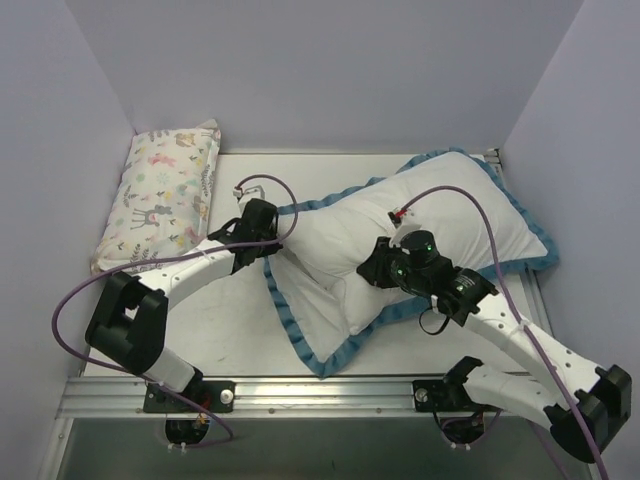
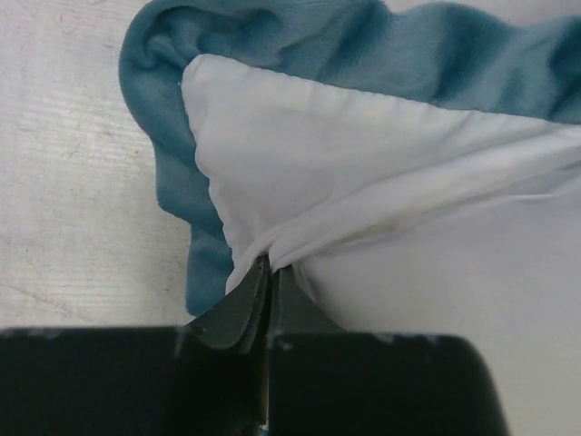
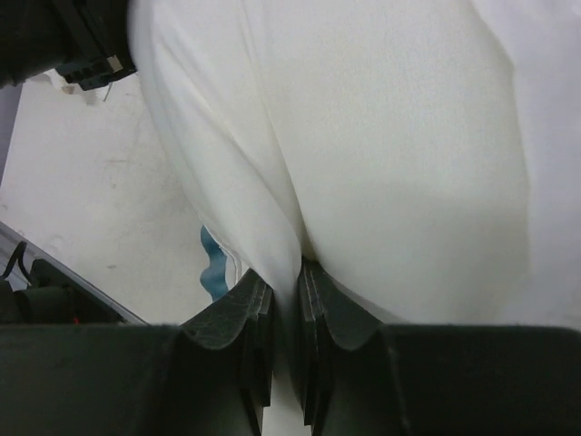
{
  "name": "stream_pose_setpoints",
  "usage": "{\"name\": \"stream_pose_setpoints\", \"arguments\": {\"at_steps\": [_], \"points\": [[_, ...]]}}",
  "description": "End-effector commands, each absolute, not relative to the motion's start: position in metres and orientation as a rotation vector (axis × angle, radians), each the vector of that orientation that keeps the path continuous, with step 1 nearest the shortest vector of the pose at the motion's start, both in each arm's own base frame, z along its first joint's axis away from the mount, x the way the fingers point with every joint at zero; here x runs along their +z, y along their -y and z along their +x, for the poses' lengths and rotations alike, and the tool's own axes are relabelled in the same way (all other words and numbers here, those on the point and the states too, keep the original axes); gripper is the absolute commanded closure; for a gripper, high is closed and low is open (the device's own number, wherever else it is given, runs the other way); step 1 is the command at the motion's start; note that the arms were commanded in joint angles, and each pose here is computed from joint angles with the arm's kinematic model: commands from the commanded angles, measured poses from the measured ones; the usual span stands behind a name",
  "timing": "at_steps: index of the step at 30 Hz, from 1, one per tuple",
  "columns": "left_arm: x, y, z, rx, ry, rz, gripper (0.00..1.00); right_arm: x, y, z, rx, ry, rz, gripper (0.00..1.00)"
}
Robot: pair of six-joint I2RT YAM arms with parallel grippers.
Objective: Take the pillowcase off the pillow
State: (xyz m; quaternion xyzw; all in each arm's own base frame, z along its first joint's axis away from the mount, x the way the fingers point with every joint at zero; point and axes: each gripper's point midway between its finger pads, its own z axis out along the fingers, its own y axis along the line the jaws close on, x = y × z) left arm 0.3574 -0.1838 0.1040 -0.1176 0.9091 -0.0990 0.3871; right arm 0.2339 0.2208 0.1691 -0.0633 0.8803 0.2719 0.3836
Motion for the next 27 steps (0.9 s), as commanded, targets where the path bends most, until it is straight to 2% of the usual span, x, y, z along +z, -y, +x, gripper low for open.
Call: {"name": "stream_pose_setpoints", "arguments": {"at_steps": [1,5,8,9,10,13,15,16,19,22,23,25,26,27], "points": [[0.081,0.111,0.377,0.036,-2.255,-0.481,1.0,0.182,-0.181,0.22,0.605,-2.282,-0.098,1.0],[0.074,0.112,0.385,-0.041,-2.243,-0.518,1.0,0.207,-0.175,0.214,0.631,-2.234,-0.104,1.0],[0.077,0.135,0.394,-0.24,-2.215,-0.468,1.0,0.214,-0.178,0.21,0.671,-2.23,-0.106,1.0],[0.096,0.151,0.411,-0.36,-2.121,-0.427,0.95,0.217,-0.181,0.21,0.69,-2.228,-0.1,1.0],[0.095,0.172,0.41,-0.495,-2.134,-0.357,0.9,0.22,-0.186,0.209,0.727,-2.228,-0.11,1.0],[0.119,0.211,0.425,-0.693,-2.089,-0.263,0.77,0.228,-0.2,0.212,0.794,-2.221,-0.124,1.0],[0.13,0.218,0.428,-0.732,-2.073,-0.251,0.65,0.232,-0.207,0.216,0.809,-2.226,-0.143,1.0],[0.137,0.218,0.428,-0.737,-2.061,-0.249,0.49,0.234,-0.207,0.218,0.8,-2.223,-0.153,1.0],[0.16,0.209,0.424,-0.71,-2.029,-0.248,0.29,0.23,-0.208,0.223,0.767,-2.234,-0.173,1.0],[0.181,0.197,0.414,-0.68,-2.015,-0.256,0.23,0.222,-0.213,0.226,0.687,-2.266,-0.246,1.0],[0.181,0.194,0.407,-0.667,-2.037,-0.268,0.21,0.22,-0.209,0.23,0.606,-2.265,-0.247,0.86],[0.199,0.185,0.398,-0.651,-2.013,-0.291,0.2,0.223,-0.225,0.226,0.53,-2.244,-0.343,0.67],[0.194,0.179,0.389,-0.63,-2.052,-0.32,0.18,0.222,-0.228,0.225,0.484,-2.238,-0.39,0.49],[0.203,0.173,0.382,-0.619,-2.038,-0.343,0.18,0.232,-0.231,0.23,0.438,-2.204,-0.398,0.42]]}}
